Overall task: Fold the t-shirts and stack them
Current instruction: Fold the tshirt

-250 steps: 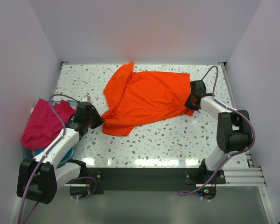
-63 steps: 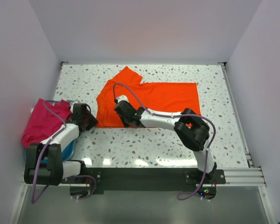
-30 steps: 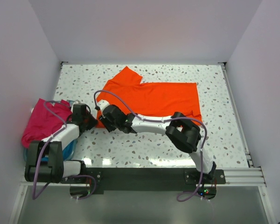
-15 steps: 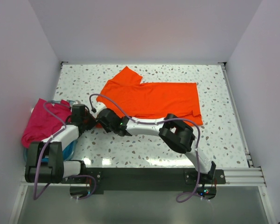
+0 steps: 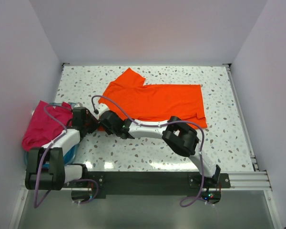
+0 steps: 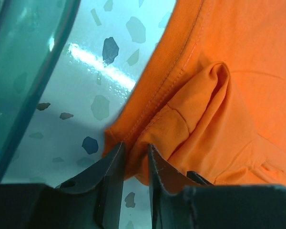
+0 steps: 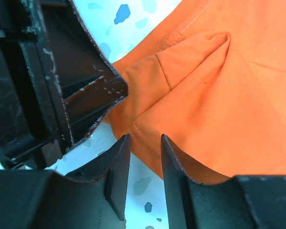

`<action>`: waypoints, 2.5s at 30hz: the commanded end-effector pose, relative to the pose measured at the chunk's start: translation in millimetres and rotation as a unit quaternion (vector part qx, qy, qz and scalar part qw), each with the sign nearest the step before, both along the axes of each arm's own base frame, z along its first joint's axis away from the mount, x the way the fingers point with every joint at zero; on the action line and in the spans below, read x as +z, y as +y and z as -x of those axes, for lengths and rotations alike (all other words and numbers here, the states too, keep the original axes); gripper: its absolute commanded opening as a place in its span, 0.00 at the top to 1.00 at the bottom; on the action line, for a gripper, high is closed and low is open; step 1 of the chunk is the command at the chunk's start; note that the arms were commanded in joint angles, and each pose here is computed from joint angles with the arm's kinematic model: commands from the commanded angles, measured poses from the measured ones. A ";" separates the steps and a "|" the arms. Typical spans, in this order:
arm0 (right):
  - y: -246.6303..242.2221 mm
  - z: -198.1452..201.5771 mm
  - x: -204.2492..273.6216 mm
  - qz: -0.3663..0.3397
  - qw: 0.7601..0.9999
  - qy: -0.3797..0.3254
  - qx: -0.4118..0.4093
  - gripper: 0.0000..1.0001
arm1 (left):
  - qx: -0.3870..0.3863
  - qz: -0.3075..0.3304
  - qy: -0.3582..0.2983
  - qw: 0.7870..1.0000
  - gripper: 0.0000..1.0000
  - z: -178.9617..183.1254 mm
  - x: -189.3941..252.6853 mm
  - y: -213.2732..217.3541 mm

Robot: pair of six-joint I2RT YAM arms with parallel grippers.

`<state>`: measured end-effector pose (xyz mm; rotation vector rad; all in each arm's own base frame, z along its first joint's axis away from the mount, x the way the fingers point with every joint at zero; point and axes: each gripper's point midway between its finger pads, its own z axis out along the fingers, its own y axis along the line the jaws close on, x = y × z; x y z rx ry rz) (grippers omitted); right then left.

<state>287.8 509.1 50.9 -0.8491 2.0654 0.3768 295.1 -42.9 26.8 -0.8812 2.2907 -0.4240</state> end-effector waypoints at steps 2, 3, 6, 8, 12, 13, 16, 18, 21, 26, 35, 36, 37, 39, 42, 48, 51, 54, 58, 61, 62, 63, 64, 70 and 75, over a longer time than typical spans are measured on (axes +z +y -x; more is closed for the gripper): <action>14.6 -10.6 24.6 -0.043 0.999 -0.023 -0.015 0.63 | 0.003 -0.004 -0.017 1.000 0.63 -0.2 4.7 4.3; 14.7 -10.9 23.0 -0.042 0.999 -0.022 -0.016 0.63 | 0.007 -0.003 -0.021 1.000 0.56 1.0 6.9 4.6; 16.0 -9.5 17.1 -0.041 0.999 -0.017 -0.016 0.63 | 0.035 -0.005 -0.026 0.999 0.47 5.7 10.0 16.1; 16.4 -9.6 15.4 -0.043 0.999 -0.014 -0.017 0.63 | 0.049 -0.013 -0.026 0.998 0.46 8.0 13.8 21.9; 18.9 -5.9 10.4 -0.044 0.999 -0.006 -0.014 0.62 | 0.070 -0.035 -0.007 0.997 0.46 12.8 12.5 32.7; 19.2 -6.9 10.7 -0.047 0.999 -0.005 -0.016 0.62 | 0.072 -0.037 -0.004 0.997 0.47 13.3 11.3 34.2; 21.1 -7.2 7.4 -0.047 0.999 -0.002 -0.017 0.64 | 0.069 -0.037 0.006 0.997 0.51 13.3 6.1 34.1; 21.2 -7.7 7.2 -0.047 0.999 -0.002 -0.019 0.68 | 0.066 -0.033 0.007 0.997 0.52 12.7 4.6 32.2; 18.9 -8.9 6.5 -0.045 0.999 -0.005 -0.024 0.78 | 0.056 -0.028 0.003 0.998 0.53 9.9 4.5 29.3; 16.2 -10.6 22.9 -0.053 0.998 -0.013 -0.025 0.90 | 0.043 -0.028 -0.004 0.999 0.58 5.5 6.3 27.1; 11.0 -22.2 57.0 -0.081 0.996 -0.009 -0.026 0.96 | 0.020 -0.020 -0.016 0.999 0.59 1.0 9.8 20.4; 10.1 -22.8 58.6 -0.082 0.996 -0.006 -0.024 0.96 | 0.019 -0.020 -0.017 0.999 0.59 0.5 9.8 20.2; 6.5 -28.7 60.4 -0.083 0.996 -0.006 -0.029 0.96 | 0.018 -0.020 -0.020 0.999 0.59 -0.7 11.2 20.1; 3.1 -33.8 63.9 -0.082 0.996 -0.006 -0.029 0.95 | 0.017 -0.020 -0.020 0.999 0.59 -0.7 10.7 19.9; 0.9 -43.4 68.4 -0.083 0.996 -0.005 -0.028 0.93 | 0.013 -0.019 -0.021 1.000 0.60 -1.4 10.9 18.7; -3.6 -71.9 73.9 -0.080 0.996 -0.011 -0.023 0.92 | 0.006 -0.016 -0.024 1.000 0.61 -3.6 11.6 16.6; -8.3 -88.2 69.7 -0.068 0.997 -0.015 -0.017 0.92 | 0.003 -0.015 -0.022 1.000 0.61 -3.0 10.1 15.8; -6.4 -105.6 76.1 -0.069 0.997 -0.025 -0.009 0.92 | 0.000 -0.015 -0.020 1.000 0.61 -3.4 8.4 15.2; -8.7 -122.2 71.0 -0.057 0.998 -0.028 0.003 0.89 | -0.005 -0.011 -0.016 1.000 0.61 -3.7 5.7 13.2; -11.8 -131.6 62.6 -0.043 0.999 -0.033 0.004 0.89 | -0.009 -0.011 -0.016 1.000 0.61 -4.7 5.0 12.1; -13.8 -134.9 61.5 -0.040 0.999 -0.035 0.002 0.88 | -0.010 -0.011 -0.014 1.000 0.61 -4.0 4.1 11.8; -15.1 -138.2 57.7 -0.034 0.999 -0.036 0.002 0.88 | -0.010 -0.012 -0.013 1.000 0.61 -3.8 3.2 12.1; -19.4 -143.8 56.0 -0.030 0.999 -0.039 -0.005 0.87 | -0.011 -0.012 -0.015 1.000 0.62 -4.1 3.8 11.9; -38.0 -171.8 47.1 -0.009 0.999 -0.044 -0.030 0.52 | -0.010 -0.014 -0.009 1.000 0.62 -1.1 0.9 12.9; -59.9 -179.4 62.1 0.002 0.996 -0.069 -0.052 0.35 | -0.006 -0.016 -0.009 1.000 0.62 -0.4 1.2 14.2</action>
